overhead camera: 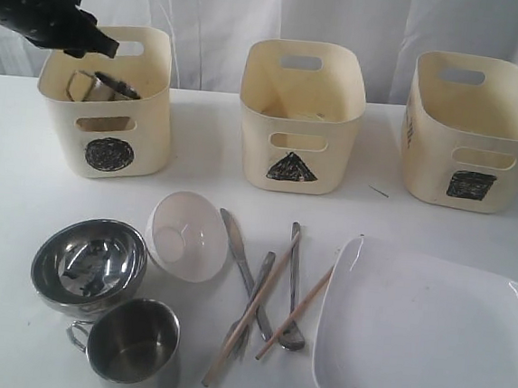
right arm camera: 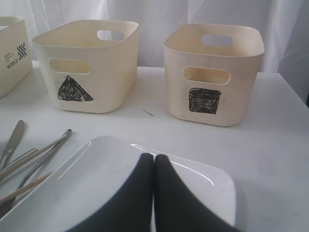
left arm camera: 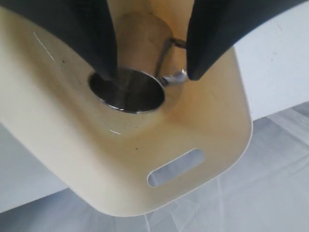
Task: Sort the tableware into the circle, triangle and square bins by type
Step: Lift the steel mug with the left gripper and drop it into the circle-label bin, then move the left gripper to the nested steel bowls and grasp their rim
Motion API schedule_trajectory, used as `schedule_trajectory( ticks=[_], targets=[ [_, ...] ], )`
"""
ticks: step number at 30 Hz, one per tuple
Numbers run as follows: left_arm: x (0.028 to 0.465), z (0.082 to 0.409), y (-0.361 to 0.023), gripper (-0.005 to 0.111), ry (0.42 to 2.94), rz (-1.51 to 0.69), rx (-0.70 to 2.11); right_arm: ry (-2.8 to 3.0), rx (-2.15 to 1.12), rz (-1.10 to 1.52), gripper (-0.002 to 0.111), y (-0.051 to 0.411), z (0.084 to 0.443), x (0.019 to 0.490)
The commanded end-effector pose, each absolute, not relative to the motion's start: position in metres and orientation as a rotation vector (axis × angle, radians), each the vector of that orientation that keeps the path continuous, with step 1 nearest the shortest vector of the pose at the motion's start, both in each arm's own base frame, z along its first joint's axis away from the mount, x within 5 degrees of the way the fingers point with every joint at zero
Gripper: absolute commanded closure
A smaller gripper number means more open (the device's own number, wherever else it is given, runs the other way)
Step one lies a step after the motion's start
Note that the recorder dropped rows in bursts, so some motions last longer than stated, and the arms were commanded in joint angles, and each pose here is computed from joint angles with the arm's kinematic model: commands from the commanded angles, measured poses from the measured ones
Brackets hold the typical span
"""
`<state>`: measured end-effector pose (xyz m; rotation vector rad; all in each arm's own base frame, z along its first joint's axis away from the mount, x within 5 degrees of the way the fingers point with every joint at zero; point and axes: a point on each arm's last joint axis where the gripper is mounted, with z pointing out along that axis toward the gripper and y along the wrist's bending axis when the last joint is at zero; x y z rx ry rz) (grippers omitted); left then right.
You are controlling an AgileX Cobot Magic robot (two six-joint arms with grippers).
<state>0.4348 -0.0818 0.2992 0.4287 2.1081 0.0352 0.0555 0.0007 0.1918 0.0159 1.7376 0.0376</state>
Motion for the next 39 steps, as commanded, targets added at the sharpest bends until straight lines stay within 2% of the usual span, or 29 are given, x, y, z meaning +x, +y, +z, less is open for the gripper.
schedule_trajectory(
  ticks=[1, 4, 10, 16, 20, 25, 30, 39],
  targets=[
    [0.408, 0.326, -0.083, 0.056, 2.195, -0.029, 0.412, 1.729, 0.021, 0.037, 0.108, 0.000, 0.191, 0.055],
    [0.384, 0.338, -0.086, 0.056, 2.254, -0.045, 0.516, 1.729, 0.021, 0.037, 0.108, 0.000, 0.191, 0.055],
    [0.323, 0.354, -0.083, 0.057, 2.292, -0.195, 0.523, 1.729, 0.021, 0.037, 0.108, 0.000, 0.191, 0.055],
    [0.266, 0.334, -0.077, 0.057, 2.377, -0.298, 0.512, 1.729, 0.021, 0.037, 0.108, 0.000, 0.191, 0.055],
    [0.240, 0.305, -0.075, 0.057, 2.426, -0.368, 0.488, 1.729, 0.021, 0.037, 0.108, 0.000, 0.191, 0.055],
    [0.229, 0.272, -0.072, 0.054, 2.474, -0.361, 0.488, 1.729, 0.021, 0.037, 0.108, 0.000, 0.191, 0.055],
    [0.224, 0.257, -0.072, 0.042, 2.468, -0.346, 0.580, 1.729, 0.021, 0.037, 0.108, 0.000, 0.191, 0.055],
    [0.231, 0.245, -0.076, 0.041, 2.506, -0.386, 0.584, 1.729, 0.021, 0.037, 0.108, 0.000, 0.191, 0.055]
  ],
)
